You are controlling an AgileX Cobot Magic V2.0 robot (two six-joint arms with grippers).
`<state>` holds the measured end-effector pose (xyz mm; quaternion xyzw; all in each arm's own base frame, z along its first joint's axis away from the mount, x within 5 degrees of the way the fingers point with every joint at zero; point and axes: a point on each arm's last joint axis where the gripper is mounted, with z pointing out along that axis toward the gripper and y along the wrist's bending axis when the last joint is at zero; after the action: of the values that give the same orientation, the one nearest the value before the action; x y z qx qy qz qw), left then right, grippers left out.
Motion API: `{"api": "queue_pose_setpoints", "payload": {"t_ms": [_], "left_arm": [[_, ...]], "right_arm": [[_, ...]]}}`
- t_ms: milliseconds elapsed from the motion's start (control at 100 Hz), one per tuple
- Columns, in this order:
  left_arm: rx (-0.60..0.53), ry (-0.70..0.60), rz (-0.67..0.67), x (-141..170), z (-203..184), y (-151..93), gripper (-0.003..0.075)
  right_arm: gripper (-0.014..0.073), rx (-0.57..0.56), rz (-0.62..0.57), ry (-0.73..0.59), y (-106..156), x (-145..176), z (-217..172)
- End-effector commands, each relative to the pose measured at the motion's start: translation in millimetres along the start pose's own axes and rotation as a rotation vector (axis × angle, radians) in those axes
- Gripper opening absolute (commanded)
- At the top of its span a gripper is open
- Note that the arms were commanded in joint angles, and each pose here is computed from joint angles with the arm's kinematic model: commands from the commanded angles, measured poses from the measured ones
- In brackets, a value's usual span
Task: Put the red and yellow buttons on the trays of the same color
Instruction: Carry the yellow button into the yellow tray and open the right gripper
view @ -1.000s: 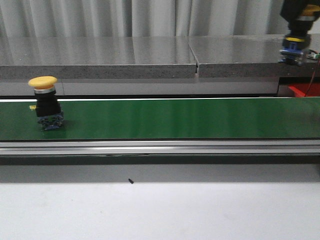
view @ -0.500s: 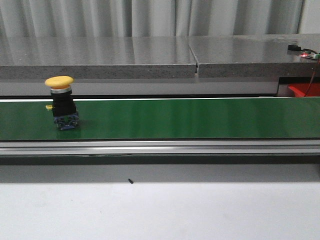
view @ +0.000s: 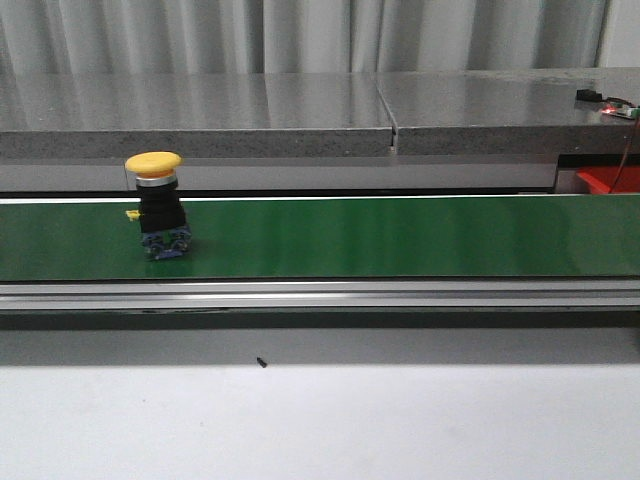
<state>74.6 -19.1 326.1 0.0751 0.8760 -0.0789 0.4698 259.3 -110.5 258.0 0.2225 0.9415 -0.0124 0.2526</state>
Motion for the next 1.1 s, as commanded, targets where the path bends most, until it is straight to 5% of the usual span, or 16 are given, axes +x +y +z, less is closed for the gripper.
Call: {"api": "queue_pose_setpoints", "payload": {"t_ms": [0, 880, 1090], "left_arm": [[0.010, -0.078, -0.004, -11, -4, -1, -0.0019], [0.010, -0.078, -0.004, -11, -4, -1, -0.0019], [0.012, -0.078, -0.005, -11, -4, -1, -0.0019]], "right_arm": [[0.0099, 0.001, 0.014, -0.118, -2, -7, -11], [0.0104, 0.013, 0.042, -0.086, -6, 12, 20], [0.0248, 0.013, 0.042, -0.086, -6, 12, 20]]}}
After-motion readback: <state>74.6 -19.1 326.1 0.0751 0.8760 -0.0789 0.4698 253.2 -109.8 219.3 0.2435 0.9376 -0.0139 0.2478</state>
